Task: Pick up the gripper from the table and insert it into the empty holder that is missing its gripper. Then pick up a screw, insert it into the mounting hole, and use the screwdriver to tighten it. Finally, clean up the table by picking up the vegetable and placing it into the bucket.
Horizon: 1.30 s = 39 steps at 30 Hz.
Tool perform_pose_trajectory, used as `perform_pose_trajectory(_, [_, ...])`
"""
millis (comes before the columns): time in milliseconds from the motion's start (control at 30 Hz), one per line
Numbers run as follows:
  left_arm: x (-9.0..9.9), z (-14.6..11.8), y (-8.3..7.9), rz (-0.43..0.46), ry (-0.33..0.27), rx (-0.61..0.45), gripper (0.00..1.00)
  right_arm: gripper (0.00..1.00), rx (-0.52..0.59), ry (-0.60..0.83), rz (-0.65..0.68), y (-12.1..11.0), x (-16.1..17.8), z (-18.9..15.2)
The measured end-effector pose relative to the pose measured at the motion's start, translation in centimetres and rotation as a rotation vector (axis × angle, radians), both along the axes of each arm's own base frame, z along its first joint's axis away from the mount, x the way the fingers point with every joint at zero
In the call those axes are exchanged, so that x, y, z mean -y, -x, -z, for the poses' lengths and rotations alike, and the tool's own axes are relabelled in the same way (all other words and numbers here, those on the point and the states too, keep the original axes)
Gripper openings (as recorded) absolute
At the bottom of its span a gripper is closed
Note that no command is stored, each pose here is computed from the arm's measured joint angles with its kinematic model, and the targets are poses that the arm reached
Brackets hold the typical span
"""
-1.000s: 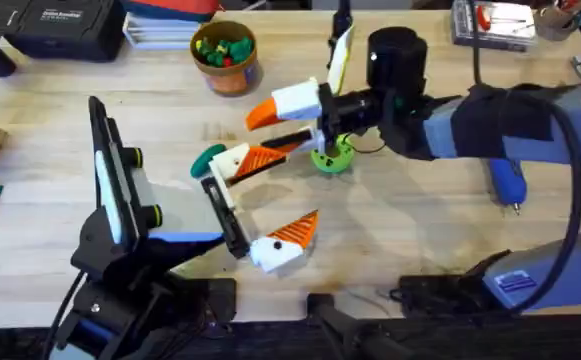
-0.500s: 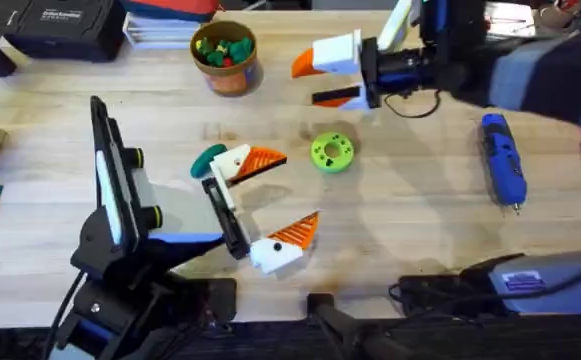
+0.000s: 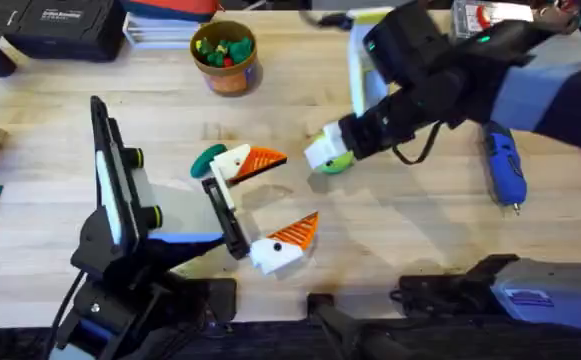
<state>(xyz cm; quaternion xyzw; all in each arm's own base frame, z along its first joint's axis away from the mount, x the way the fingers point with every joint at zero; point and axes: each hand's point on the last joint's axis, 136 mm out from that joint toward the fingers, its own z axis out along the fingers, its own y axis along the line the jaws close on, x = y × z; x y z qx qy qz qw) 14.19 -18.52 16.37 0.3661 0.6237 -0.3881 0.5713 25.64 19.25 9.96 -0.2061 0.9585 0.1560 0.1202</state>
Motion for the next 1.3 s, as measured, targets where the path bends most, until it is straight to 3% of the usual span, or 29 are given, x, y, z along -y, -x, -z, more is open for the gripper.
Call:
perform_pose_trajectory(167, [0.0,0.0,0.0,0.0,0.0,0.0,0.985,0.709,0.045,0.093,-0.051,-0.2,0.1,0.9])
perform_pose_trajectory(500, [0.0,0.0,0.0,0.0,0.0,0.0,0.985,0.496,0.059,0.14,-0.111,-0.1,-1.4,2.7])
perform_pose_trajectory(600, [0.0,0.0,0.0,0.0,0.0,0.0,0.985,0.387,0.06,0.141,-0.128,-0.1,-2.0,3.2])
perform_pose_trajectory(1067, [0.0,0.0,0.0,0.0,0.0,0.0,0.985,0.311,0.058,0.146,-0.129,-0.3,-2.1,3.6])
perform_pose_trajectory(1200, [0.0,0.0,0.0,0.0,0.0,0.0,0.985,0.258,0.038,0.161,-0.131,-0.1,-2.0,4.3])
perform_pose_trajectory(1300, [0.0,0.0,0.0,0.0,0.0,0.0,0.985,0.158,0.041,0.163,-0.134,-0.2,-2.0,4.3])
